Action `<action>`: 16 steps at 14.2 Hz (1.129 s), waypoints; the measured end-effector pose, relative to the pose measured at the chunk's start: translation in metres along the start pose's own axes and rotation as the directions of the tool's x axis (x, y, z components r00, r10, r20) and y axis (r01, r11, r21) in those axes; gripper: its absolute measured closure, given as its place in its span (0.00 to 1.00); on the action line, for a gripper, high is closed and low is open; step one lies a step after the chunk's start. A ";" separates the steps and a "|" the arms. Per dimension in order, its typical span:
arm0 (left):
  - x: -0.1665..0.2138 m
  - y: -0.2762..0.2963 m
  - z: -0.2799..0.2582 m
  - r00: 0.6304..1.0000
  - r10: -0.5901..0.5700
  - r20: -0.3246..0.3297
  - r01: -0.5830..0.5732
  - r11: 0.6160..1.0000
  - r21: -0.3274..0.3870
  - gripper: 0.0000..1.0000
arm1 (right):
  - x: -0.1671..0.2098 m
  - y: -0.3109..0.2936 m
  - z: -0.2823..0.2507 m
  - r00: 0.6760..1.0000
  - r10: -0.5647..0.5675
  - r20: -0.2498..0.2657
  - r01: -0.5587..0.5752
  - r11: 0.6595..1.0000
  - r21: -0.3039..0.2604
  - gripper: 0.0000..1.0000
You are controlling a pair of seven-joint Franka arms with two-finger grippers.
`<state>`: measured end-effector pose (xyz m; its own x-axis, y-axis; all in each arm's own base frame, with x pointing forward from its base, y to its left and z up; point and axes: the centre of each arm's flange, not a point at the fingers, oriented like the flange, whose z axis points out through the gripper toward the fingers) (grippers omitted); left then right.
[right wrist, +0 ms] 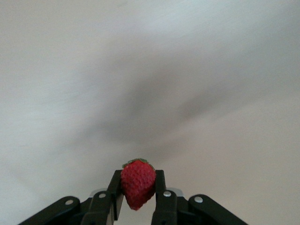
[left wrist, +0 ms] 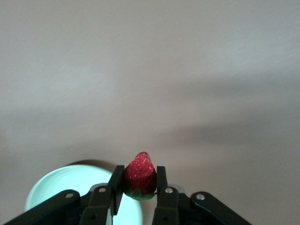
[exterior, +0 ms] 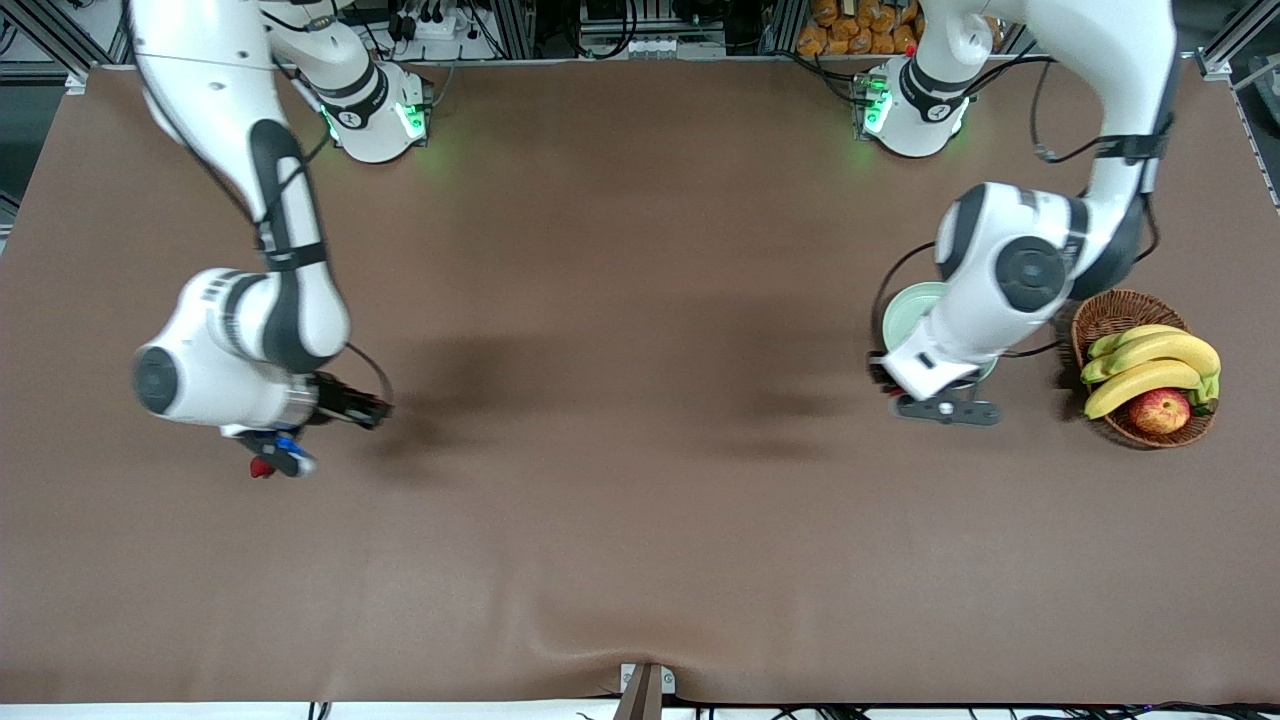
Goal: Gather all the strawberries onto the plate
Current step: 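Place the strawberry on the plate with the left gripper while the right carries another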
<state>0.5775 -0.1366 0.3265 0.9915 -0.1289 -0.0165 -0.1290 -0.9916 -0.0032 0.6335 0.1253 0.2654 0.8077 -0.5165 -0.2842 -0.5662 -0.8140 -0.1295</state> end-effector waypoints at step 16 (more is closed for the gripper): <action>-0.056 -0.088 0.091 0.985 0.048 0.166 -0.046 0.999 -0.017 0.61 | -0.169 -0.242 0.148 0.959 0.275 -0.065 -0.234 0.901 0.366 0.69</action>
<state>0.5319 -0.0416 0.2367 0.9677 -0.1738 -0.1826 -0.1741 -0.9846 0.0145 0.6099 0.4491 0.2040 0.6295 -0.7369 -0.2463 -0.7589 -0.5153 -0.3982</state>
